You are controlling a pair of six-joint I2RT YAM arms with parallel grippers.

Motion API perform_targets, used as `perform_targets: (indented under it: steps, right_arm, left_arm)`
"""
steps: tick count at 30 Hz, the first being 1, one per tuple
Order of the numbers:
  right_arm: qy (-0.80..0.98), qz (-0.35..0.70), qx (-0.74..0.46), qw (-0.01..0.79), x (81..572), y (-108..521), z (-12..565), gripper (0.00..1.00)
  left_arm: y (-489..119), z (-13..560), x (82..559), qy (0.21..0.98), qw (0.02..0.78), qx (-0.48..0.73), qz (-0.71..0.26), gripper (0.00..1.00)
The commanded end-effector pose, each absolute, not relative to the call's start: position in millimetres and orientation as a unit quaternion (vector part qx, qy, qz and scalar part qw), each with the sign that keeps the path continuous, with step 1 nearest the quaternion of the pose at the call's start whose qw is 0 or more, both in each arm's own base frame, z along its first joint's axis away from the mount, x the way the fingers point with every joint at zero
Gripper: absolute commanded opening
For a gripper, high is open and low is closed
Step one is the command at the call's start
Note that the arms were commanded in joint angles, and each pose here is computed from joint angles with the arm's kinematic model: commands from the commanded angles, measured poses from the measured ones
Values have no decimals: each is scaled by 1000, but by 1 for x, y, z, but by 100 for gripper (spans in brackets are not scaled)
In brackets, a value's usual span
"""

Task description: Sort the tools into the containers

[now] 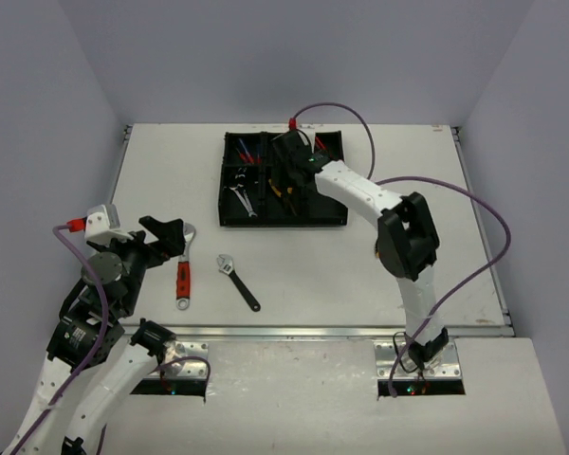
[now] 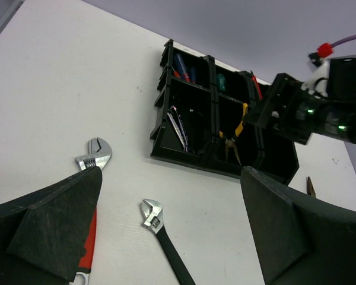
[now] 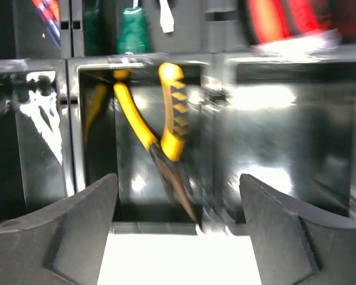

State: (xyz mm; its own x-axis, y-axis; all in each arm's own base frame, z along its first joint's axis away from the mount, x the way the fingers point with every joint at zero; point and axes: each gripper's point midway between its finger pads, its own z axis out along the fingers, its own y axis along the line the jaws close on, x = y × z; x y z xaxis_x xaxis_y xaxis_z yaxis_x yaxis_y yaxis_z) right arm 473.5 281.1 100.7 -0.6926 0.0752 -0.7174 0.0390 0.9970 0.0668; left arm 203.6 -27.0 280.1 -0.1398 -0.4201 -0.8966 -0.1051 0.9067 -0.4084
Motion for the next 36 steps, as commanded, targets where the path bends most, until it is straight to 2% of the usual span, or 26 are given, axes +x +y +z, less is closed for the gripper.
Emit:
perform_targets:
  steps: [1, 2, 8, 12, 15, 19, 22, 32, 36]
  right_arm:
    - [893, 35, 42, 447, 457, 236, 185, 94]
    - [895, 33, 39, 443, 451, 226, 186, 98]
    - [938, 46, 35, 343, 407, 143, 145, 98]
    - [960, 25, 56, 273, 367, 92, 100, 80]
    - [964, -12, 91, 250, 343, 50, 80, 56]
    - [975, -31, 110, 193, 317, 20, 45, 43]
    - [981, -43, 103, 161, 308, 12, 28, 39]
    - [988, -51, 95, 108, 317, 7, -6, 39]
    - [991, -38, 102, 83, 312, 7, -22, 27]
  left_arm:
    - [-29, 290, 204, 732, 645, -173, -136, 100]
    - [-30, 290, 204, 732, 645, -173, -137, 100]
    - [-30, 291, 203, 731, 646, -172, -138, 100]
    - [-30, 291, 203, 730, 646, -172, -139, 100]
    - [-31, 291, 204, 732, 645, -170, -139, 100]
    - [-32, 291, 204, 733, 644, -167, -141, 100]
    - [-34, 289, 205, 735, 642, -164, -142, 100]
    - [-35, 287, 207, 740, 638, -164, -138, 100]
    - [-37, 285, 208, 743, 634, -160, -139, 100]
